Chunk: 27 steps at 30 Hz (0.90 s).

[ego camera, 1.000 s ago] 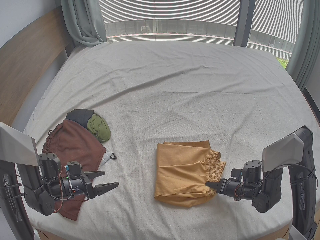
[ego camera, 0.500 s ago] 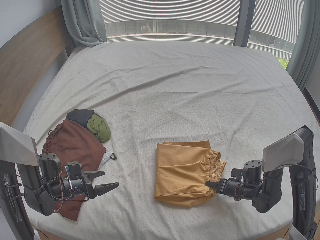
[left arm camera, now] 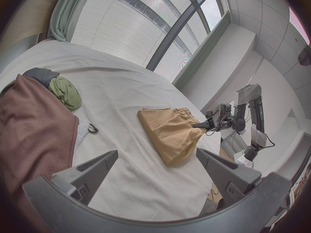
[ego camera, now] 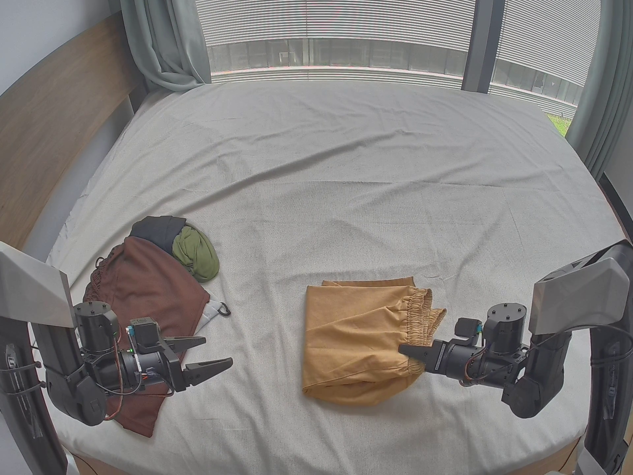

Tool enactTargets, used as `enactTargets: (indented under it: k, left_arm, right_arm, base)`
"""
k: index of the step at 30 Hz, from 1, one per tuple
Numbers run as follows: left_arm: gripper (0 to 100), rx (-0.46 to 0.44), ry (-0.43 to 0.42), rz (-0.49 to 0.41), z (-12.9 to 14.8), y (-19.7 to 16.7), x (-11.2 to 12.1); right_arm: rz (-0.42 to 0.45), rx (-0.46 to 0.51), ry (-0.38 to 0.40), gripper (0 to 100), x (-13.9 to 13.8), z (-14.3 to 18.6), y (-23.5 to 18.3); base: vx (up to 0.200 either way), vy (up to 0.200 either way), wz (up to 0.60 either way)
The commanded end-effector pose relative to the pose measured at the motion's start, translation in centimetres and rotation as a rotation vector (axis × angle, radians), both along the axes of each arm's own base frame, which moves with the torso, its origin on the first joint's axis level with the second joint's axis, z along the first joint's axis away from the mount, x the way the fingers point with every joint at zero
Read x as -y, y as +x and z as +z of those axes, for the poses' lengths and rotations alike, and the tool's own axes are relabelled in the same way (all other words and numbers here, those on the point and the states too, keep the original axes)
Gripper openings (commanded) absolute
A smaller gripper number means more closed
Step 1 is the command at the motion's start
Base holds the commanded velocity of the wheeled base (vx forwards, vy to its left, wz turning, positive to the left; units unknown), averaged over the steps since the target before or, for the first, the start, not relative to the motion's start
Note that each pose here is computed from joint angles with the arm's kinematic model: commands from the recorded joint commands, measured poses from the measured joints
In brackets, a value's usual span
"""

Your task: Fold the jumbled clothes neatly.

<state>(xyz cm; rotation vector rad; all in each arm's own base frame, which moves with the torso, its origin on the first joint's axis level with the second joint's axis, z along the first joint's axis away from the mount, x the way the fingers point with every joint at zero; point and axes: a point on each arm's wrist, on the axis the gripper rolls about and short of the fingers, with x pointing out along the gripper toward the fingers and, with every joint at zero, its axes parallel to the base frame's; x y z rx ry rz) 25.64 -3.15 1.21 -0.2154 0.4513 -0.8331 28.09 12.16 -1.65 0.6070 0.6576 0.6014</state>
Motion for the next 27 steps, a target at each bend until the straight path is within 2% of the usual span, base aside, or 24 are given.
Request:
enactTargets:
  k: [1,11,27]
  left_arm:
    - [100,0.002,0.0,0.0,0.1,0.0,0.0]
    - [100,0.001,0.0,0.0,0.0,0.0,0.0]
    - [100,-0.001,0.0,0.0,0.0,0.0,0.0]
  right_arm:
    - [0.015,0.069,0.029,0,-0.5,2.2,-0.1]
    - [0.051,0.139,0.075,0,-1.6,4.9,-0.6]
    - [0.061,0.266,0.144,0,-3.1,7.4,1.5]
  base:
    - [0.0,0.0,0.0]
    - [0.0,0.0,0.0]
    - [0.0,0.0,0.0]
